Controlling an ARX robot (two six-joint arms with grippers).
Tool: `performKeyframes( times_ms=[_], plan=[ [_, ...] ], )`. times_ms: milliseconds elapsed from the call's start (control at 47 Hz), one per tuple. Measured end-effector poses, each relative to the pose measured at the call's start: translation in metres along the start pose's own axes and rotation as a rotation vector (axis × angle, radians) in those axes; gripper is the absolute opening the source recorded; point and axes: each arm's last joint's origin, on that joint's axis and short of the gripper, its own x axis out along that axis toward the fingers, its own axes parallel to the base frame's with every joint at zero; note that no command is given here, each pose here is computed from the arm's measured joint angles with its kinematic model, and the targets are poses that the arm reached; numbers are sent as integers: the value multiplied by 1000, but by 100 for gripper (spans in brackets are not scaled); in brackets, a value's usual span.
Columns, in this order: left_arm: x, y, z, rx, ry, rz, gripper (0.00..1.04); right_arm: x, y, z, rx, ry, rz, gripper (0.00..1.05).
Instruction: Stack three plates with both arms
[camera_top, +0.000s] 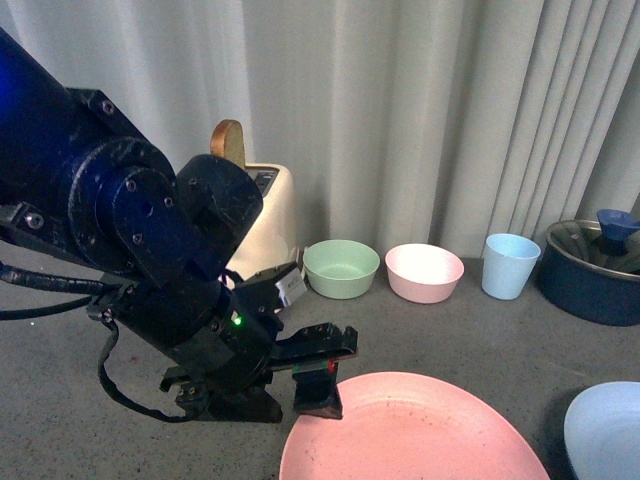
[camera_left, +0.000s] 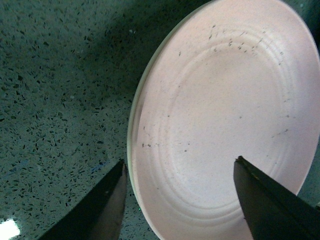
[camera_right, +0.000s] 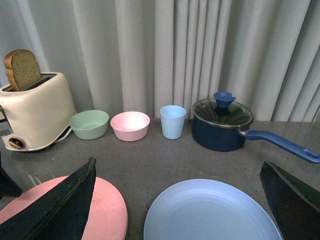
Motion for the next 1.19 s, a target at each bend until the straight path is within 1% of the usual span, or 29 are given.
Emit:
performKeyframes(
  times_ms=[21, 85, 106, 191, 213, 298, 446, 510, 595, 680, 723, 765, 786, 829, 893, 914, 978, 999, 1148, 1190],
  plan=[
    [-4, -2, 2, 2, -11, -3, 72, 0, 0, 0, 0, 0, 0, 97],
    [-11, -6, 5, 7, -35, -8, 82, 0, 0, 0, 0, 0, 0, 97],
    [-12, -6, 6, 9, -40, -9, 84, 0, 0, 0, 0, 0, 0, 97],
    [-24, -10, 12, 28, -93, -2, 98, 0, 0, 0, 0, 0, 0, 97],
    [-28, -11, 14, 38, -112, 0, 100, 0, 0, 0, 0, 0, 0, 97],
    [-43, -12, 18, 74, -177, 33, 97, 0, 0, 0, 0, 0, 0, 97],
    [-74, -10, 16, 158, -277, 110, 98, 0, 0, 0, 0, 0, 0, 97],
    [-95, -8, 8, 199, -332, 116, 98, 0, 0, 0, 0, 0, 0, 97],
    [-127, -11, -8, 246, -417, 100, 98, 0, 0, 0, 0, 0, 0, 97],
    [-158, -18, -36, 296, -491, 83, 98, 0, 0, 0, 0, 0, 0, 97],
    [-167, -20, -48, 312, -675, 232, 90, 0, 0, 0, 0, 0, 0, 97],
    [-179, -14, -67, 275, -925, 417, 80, 0, 0, 0, 0, 0, 1, 97],
    [-186, -9, -79, 248, -1019, 475, 74, 0, 0, 0, 0, 0, 0, 97],
    [-197, 0, -101, 220, -1114, 523, 65, 0, 0, 0, 0, 0, -3, 97],
    [-209, 11, -134, 195, -1172, 564, 49, 0, 0, 0, 0, 0, -1, 97],
    [-210, 12, -138, 193, -1180, 568, 46, 0, 0, 0, 0, 0, 0, 97],
    [-208, 15, -153, 201, -1183, 558, 30, 0, 0, 0, 0, 0, 4, 97],
    [-207, 16, -155, 203, -1181, 555, 28, 0, 0, 0, 0, 0, 4, 97],
    [-201, 21, -173, 205, -1163, 545, 3, 0, 0, 0, 0, 0, -3, 97],
    [-203, 23, -177, 211, -1168, 541, 4, 0, 0, 0, 0, 0, -2, 97]
  ],
)
